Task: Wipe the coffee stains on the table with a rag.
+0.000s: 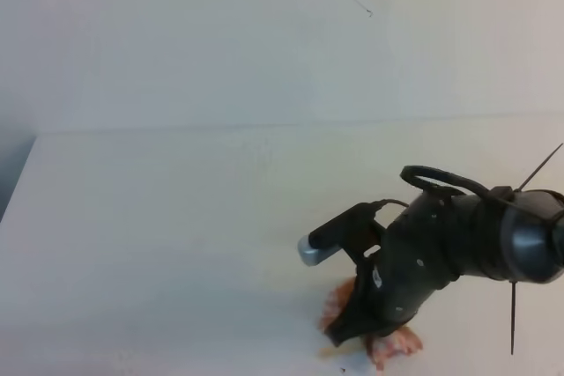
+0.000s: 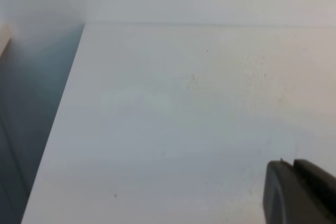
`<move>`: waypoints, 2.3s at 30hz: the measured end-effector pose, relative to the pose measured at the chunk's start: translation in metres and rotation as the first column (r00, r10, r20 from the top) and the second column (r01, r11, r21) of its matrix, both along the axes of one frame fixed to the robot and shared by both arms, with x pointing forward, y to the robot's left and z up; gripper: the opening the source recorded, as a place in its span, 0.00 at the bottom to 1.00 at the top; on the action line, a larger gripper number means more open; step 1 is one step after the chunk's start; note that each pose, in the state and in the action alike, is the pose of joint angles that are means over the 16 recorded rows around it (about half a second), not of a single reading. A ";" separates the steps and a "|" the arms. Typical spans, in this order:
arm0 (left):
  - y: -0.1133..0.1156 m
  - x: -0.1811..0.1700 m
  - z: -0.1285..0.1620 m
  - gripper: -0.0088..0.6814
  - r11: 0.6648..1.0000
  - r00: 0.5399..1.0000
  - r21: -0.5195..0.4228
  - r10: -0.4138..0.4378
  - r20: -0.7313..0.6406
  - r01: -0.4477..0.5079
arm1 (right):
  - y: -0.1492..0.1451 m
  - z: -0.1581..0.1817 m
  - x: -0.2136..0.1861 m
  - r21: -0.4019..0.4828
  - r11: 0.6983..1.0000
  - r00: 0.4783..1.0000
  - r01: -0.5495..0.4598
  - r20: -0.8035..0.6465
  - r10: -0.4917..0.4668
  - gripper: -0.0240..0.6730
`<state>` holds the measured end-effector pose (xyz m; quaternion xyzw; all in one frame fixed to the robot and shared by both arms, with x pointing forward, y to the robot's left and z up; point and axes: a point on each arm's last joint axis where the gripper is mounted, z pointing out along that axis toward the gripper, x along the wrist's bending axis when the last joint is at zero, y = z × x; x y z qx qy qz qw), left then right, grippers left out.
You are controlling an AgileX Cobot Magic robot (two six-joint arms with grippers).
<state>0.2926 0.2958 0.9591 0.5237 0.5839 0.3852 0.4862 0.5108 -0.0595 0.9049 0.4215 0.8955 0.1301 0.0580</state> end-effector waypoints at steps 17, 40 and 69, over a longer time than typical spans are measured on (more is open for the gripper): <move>0.000 0.000 0.000 0.01 1.000 1.000 0.000 0.000 0.000 0.000 | -0.117 0.027 0.059 -0.247 0.891 0.917 0.380 0.225 -0.328 0.09; 0.000 0.000 0.000 0.01 1.000 1.000 0.000 0.000 0.000 0.000 | -0.195 -0.005 0.091 -0.267 0.875 0.912 0.404 0.192 -0.362 0.09; 0.000 0.000 0.000 0.01 1.000 1.000 0.000 0.000 0.000 0.000 | 0.035 -0.007 -0.037 0.007 1.000 1.000 0.008 0.000 -0.008 0.09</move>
